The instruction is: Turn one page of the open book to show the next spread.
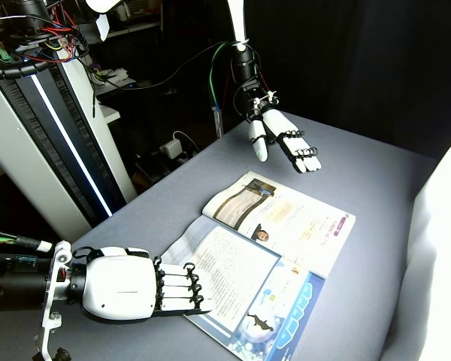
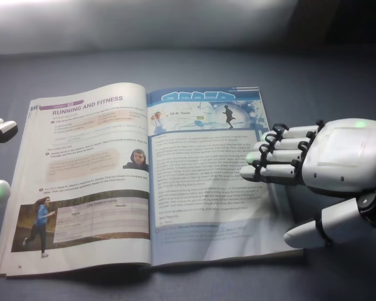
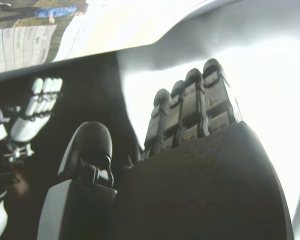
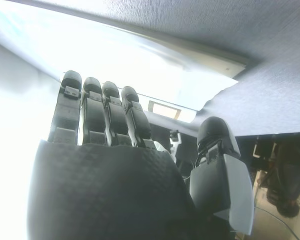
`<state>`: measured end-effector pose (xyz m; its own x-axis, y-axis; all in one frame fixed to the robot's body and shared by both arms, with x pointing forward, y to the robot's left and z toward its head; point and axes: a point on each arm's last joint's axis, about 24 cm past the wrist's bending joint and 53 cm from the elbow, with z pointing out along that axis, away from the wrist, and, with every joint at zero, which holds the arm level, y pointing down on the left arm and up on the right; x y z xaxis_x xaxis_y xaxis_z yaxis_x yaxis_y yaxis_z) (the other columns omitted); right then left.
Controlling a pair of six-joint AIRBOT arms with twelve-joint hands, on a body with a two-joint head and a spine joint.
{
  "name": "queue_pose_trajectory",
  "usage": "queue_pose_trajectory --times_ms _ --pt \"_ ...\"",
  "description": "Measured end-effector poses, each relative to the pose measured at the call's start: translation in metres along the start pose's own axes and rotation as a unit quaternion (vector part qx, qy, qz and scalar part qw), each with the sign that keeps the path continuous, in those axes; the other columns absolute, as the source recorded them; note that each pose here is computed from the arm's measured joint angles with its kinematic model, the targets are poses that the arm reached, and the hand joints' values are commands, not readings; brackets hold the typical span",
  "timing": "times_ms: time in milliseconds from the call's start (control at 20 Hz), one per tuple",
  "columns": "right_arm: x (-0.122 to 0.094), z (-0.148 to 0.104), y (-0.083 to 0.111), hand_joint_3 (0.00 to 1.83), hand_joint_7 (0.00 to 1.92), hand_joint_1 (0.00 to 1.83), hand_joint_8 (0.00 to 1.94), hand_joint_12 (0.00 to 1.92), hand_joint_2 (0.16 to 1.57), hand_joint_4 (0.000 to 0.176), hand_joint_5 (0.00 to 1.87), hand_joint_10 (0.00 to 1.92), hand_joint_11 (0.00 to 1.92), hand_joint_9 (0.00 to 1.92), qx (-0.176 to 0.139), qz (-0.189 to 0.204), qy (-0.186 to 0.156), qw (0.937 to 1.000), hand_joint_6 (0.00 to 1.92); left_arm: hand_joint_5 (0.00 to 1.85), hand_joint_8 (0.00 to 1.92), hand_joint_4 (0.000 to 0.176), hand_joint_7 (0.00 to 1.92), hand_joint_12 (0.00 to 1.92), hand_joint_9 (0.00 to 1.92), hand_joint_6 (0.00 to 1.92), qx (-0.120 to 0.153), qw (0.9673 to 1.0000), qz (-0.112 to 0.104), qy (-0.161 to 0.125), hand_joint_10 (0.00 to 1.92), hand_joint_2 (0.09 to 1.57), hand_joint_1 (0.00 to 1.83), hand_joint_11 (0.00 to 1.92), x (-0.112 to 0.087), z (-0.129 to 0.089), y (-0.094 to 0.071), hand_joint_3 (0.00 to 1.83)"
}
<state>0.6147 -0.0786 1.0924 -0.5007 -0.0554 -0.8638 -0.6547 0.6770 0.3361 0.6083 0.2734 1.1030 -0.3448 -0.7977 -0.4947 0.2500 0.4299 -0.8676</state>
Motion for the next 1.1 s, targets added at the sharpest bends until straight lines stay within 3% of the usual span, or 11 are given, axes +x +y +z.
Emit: queue_pose_trajectory --times_ms 300,450,700,850,1100 --pt "0.015 0.013 -0.002 0.00 0.02 0.00 0.00 0.00 1.15 0.000 0.03 0.00 0.00 0.01 0.004 -0.008 0.019 0.9998 0.00 0.07 0.00 0.000 0.00 0.00 0.00 0.01 0.000 1.0000 0.000 0.001 0.00 1.51 0.08 0.00 0.000 0.000 0.000 0.00" --pt "0.022 0.021 -0.001 0.00 0.03 0.00 0.01 0.00 1.17 0.000 0.03 0.01 0.00 0.03 -0.006 0.011 0.030 0.9995 0.00 0.08 0.00 0.000 0.00 0.00 0.00 0.00 0.000 1.0000 0.000 0.001 0.00 1.51 0.06 0.00 0.000 0.000 0.000 0.00" --pt "0.025 0.032 0.008 0.00 0.02 0.00 0.00 0.00 1.14 0.000 0.04 0.00 0.00 0.01 -0.026 0.011 0.029 0.9992 0.00 0.09 0.00 0.000 0.00 0.00 0.00 0.01 0.001 1.0000 0.001 0.002 0.00 1.51 0.10 0.00 0.001 0.000 -0.001 0.00" --pt "0.021 0.044 0.021 0.00 0.01 0.00 0.00 0.00 1.14 0.000 0.00 0.00 0.00 0.00 -0.043 -0.001 0.024 0.9988 0.00 0.09 0.00 0.000 0.00 0.00 0.00 0.00 0.001 1.0000 0.000 0.001 0.00 1.52 0.07 0.00 0.001 0.000 0.000 0.00" --pt "0.007 0.073 0.070 0.00 0.00 0.00 0.00 0.00 1.16 0.000 0.02 0.00 0.00 0.01 -0.107 -0.017 0.006 0.9941 0.01 0.08 0.00 0.000 0.00 0.00 0.00 0.00 -0.002 1.0000 -0.003 0.002 0.00 1.52 0.05 0.00 0.004 -0.001 0.003 0.00"
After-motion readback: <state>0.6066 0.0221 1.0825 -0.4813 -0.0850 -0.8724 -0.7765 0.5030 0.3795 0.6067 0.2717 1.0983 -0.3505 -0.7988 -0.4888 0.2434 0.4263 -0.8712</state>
